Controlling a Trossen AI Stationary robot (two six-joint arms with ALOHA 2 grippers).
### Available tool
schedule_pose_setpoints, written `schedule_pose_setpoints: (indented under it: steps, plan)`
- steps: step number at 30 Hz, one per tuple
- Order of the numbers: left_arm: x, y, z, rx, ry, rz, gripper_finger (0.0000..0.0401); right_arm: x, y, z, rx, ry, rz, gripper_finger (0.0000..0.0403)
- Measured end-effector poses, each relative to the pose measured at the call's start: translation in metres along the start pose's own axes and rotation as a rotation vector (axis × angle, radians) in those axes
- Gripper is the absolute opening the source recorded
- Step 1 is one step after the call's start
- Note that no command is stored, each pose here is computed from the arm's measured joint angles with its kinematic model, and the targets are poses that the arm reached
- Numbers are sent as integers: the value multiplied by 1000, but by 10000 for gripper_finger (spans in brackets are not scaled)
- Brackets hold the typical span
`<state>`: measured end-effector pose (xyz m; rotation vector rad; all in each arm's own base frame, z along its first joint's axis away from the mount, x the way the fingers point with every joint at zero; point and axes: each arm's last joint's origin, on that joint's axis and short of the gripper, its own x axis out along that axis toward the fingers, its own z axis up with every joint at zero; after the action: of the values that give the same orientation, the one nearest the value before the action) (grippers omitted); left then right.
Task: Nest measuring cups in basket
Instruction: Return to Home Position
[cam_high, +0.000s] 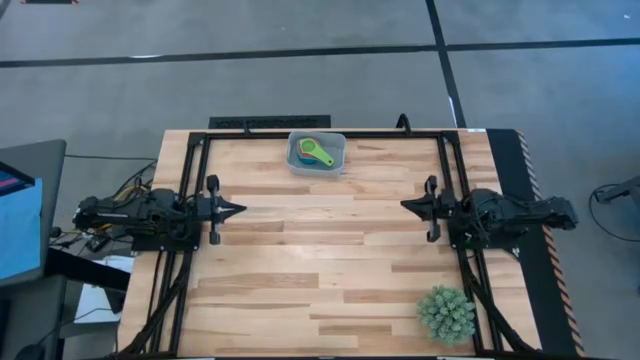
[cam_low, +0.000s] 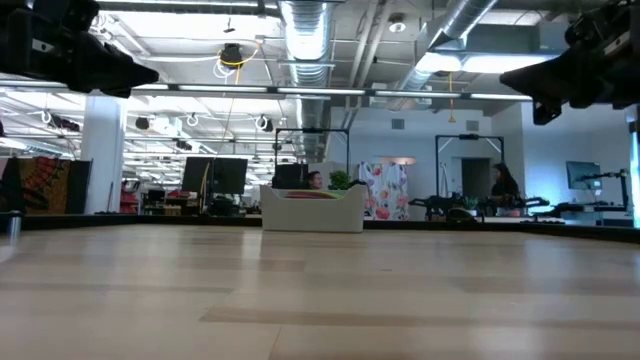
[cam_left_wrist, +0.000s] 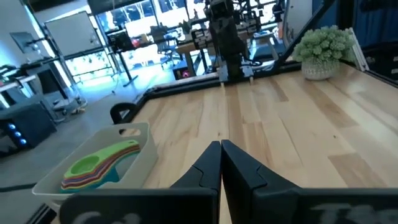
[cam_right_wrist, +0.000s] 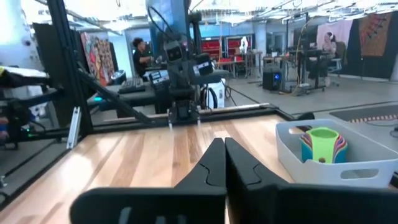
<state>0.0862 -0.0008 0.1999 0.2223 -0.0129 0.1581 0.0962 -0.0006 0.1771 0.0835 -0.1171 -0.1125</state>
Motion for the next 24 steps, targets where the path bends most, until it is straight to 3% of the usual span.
schedule_pose_setpoints:
  steps: [7, 12, 24]
  plan:
    - [2, -3, -6, 2, 3, -40, 0, 0, 0, 0, 0, 0, 0, 18]
    - [9, -10, -27, -50, -34, -53, 0, 0, 0, -1, -2, 6, 0, 9]
    - [9, -10, -27, -10, -42, -56, 0, 0, 2, -3, 4, 34, 21, 34]
